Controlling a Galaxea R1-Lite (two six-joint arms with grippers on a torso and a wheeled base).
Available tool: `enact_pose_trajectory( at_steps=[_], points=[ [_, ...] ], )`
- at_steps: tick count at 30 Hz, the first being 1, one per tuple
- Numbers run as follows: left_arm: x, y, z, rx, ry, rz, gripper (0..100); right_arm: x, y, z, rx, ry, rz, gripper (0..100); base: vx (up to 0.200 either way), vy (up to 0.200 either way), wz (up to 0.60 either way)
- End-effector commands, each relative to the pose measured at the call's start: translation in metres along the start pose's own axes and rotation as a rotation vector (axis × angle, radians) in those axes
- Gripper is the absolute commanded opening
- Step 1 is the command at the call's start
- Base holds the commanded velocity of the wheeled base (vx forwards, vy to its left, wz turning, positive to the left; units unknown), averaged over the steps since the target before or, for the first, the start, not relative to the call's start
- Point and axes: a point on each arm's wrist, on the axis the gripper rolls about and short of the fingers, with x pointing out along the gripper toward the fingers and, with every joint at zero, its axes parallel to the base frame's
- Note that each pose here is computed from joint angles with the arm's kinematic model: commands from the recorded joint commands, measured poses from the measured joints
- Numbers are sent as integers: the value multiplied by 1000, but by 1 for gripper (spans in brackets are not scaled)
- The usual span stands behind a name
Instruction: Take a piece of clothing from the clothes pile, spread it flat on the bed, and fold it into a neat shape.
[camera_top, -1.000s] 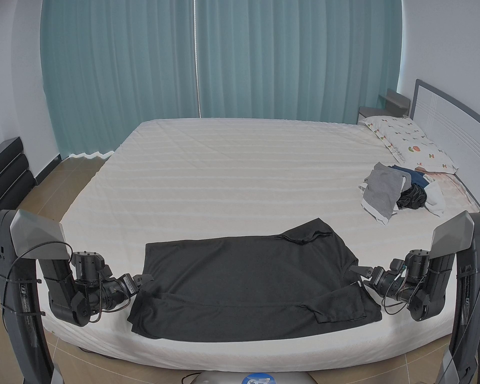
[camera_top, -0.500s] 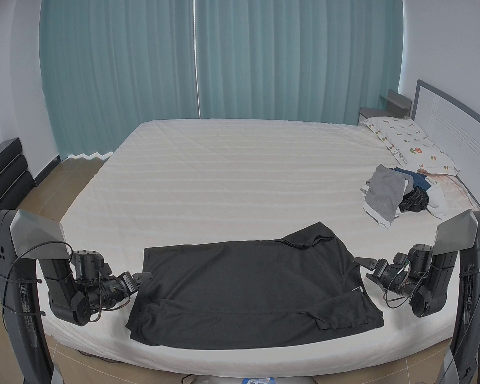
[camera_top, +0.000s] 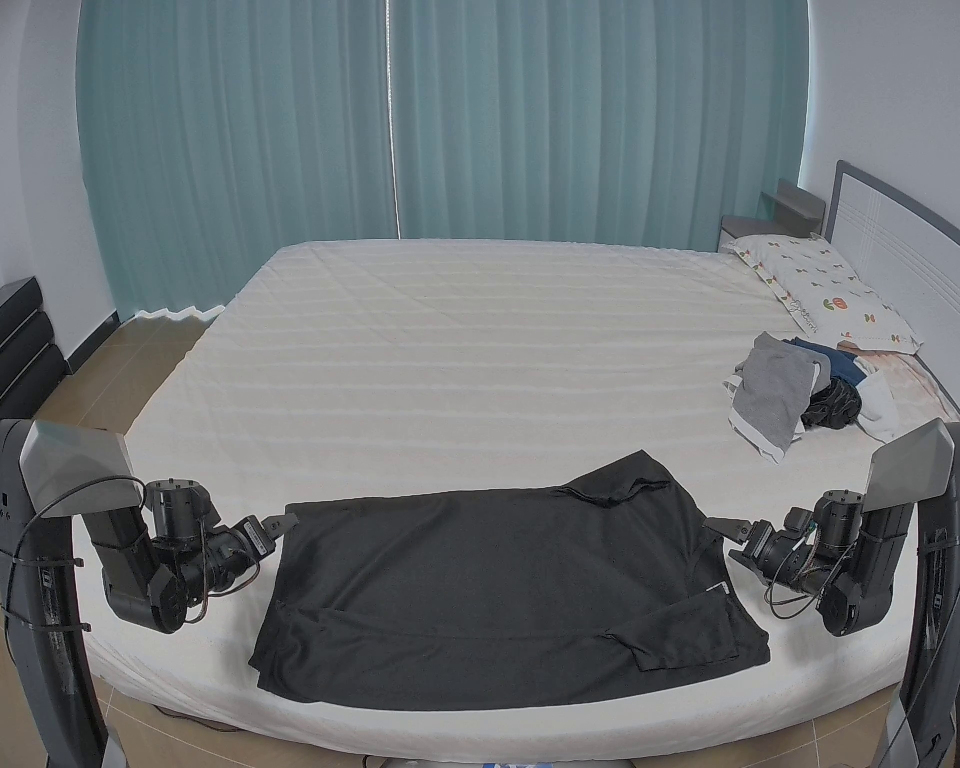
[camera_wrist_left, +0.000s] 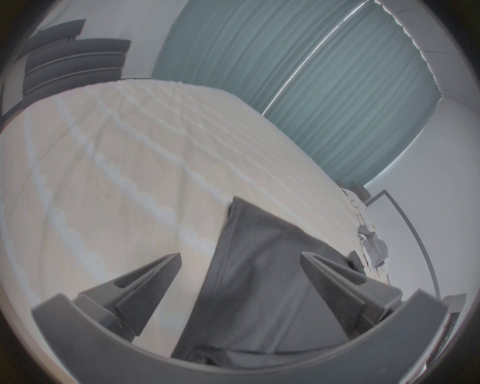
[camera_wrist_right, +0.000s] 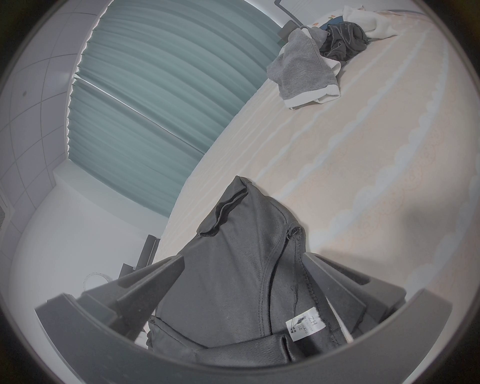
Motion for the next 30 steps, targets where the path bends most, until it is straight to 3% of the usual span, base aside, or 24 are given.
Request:
enact_pose_trajectory(
  at_steps=[1,7,11,16,29,30],
  points=[
    [13,-10,11,10,-54,-13,100,0,0,-1,-2,-1,2,100,0,0,0],
    [40,-21,30,24,-84,-42,100,1,-3,-4,-7,10,-5,100,0,0,0],
    [57,-30,35,28,-57,-33,100,2,-3,-5,-11,12,-5,100,0,0,0],
    [77,-22,15,26,-40,19,100,3,-7,-8,-13,20,-16,100,0,0,0],
    [87,-23,11,24,-55,20,100,4,-7,-7,-48,15,-17,100,0,0,0],
    [88,-22,11,24,-58,22,0,4,-7,-5,-49,5,-23,100,0,0,0]
  ],
)
